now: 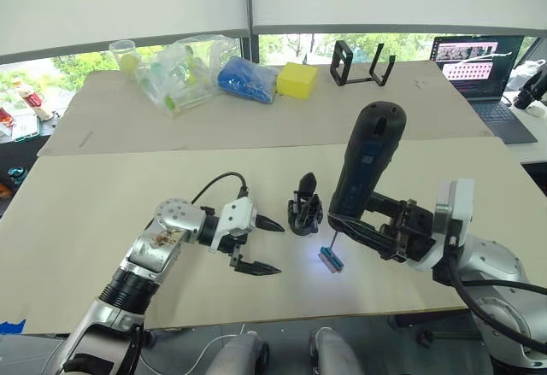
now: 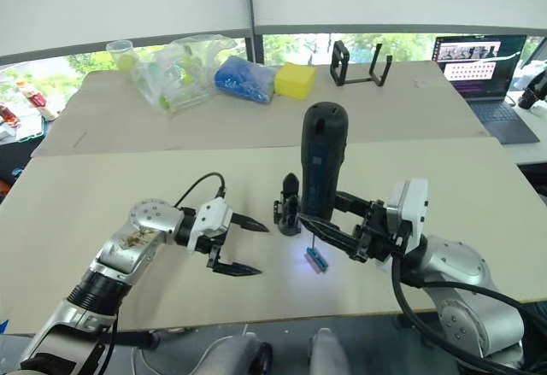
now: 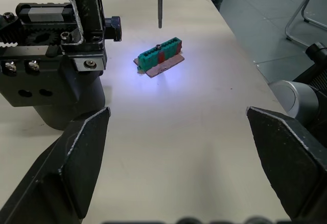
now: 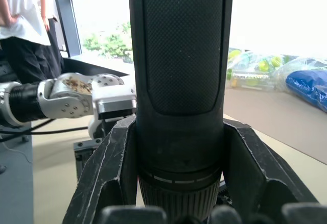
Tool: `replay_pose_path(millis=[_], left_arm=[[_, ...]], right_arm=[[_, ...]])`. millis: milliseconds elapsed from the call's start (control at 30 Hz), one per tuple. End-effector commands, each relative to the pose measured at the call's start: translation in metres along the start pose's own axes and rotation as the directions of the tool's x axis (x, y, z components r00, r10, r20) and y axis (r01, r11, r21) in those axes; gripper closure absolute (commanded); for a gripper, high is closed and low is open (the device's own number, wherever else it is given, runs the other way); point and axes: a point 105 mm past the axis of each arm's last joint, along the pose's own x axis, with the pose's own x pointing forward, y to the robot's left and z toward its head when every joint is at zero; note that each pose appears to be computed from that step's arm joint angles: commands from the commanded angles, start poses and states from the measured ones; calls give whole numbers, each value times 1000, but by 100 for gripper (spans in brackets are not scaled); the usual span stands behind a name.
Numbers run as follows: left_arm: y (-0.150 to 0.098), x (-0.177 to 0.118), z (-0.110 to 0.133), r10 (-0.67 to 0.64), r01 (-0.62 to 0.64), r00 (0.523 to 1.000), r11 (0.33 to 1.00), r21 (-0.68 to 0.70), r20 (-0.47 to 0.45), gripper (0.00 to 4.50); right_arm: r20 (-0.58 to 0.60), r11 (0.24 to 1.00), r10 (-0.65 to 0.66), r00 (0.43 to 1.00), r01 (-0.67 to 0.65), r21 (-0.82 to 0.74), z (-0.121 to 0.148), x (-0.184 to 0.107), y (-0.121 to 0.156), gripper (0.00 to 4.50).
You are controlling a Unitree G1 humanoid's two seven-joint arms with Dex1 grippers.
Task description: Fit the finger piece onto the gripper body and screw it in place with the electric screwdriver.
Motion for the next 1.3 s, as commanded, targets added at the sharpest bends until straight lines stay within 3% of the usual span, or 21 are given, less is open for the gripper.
replay_pose_path(millis=[33,767,1300], left_arm=[[0,2,10,-4,2,1000,999,45,31,0],[4,2,12,-1,-1,999,998,59,36,0],[6,1,12,5,-7,1000,998,60,30,0]], right_arm=[[54,998,4,999,-1,-62,12,3,4,259],[18,998,-20,1000,21,-67,-1,-4,3,259],[36,998,-8,999,10,-67,4,-1,3,259]])
